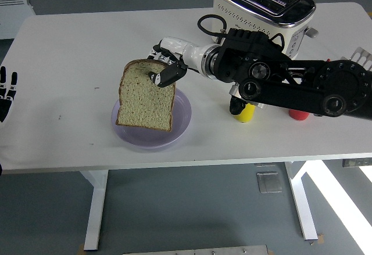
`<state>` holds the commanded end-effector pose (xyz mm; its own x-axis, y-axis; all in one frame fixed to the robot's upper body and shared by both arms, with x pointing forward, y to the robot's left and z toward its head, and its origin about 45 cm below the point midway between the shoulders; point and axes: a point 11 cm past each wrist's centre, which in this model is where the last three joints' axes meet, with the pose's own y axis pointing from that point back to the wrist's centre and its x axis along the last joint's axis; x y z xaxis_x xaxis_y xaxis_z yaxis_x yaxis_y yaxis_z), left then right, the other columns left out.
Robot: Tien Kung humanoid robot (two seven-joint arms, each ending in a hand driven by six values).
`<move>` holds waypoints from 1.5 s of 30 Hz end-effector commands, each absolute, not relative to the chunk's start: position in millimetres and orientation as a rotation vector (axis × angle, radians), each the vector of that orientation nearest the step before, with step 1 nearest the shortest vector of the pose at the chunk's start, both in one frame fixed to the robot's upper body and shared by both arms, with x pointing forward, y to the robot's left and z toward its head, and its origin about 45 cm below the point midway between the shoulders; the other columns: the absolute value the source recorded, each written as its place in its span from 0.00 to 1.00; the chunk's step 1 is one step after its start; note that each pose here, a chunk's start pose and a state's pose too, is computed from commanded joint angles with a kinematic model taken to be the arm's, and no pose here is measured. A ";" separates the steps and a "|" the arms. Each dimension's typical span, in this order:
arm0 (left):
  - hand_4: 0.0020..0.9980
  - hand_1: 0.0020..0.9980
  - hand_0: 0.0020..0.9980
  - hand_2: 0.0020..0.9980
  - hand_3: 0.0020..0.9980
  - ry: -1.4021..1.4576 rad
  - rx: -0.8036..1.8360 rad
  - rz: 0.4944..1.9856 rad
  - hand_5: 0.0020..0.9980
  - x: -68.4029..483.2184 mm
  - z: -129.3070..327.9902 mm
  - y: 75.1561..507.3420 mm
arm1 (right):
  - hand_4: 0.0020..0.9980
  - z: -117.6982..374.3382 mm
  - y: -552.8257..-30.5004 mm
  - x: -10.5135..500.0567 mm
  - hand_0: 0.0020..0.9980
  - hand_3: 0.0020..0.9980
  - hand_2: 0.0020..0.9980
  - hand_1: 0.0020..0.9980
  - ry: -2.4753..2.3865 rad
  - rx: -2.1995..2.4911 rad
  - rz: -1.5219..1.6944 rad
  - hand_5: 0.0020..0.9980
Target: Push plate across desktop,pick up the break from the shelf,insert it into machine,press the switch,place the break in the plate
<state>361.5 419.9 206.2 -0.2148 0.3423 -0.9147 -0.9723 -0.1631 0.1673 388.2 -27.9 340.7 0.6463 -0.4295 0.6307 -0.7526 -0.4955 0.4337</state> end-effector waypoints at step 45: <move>0.70 0.68 0.75 0.64 0.66 1.045 -0.944 1.581 0.87 365.7 201.8 416.2 | 0.39 285.3 -19.1 397.3 0.51 0.54 0.57 0.55 -0.832 2.084 0.482 0.00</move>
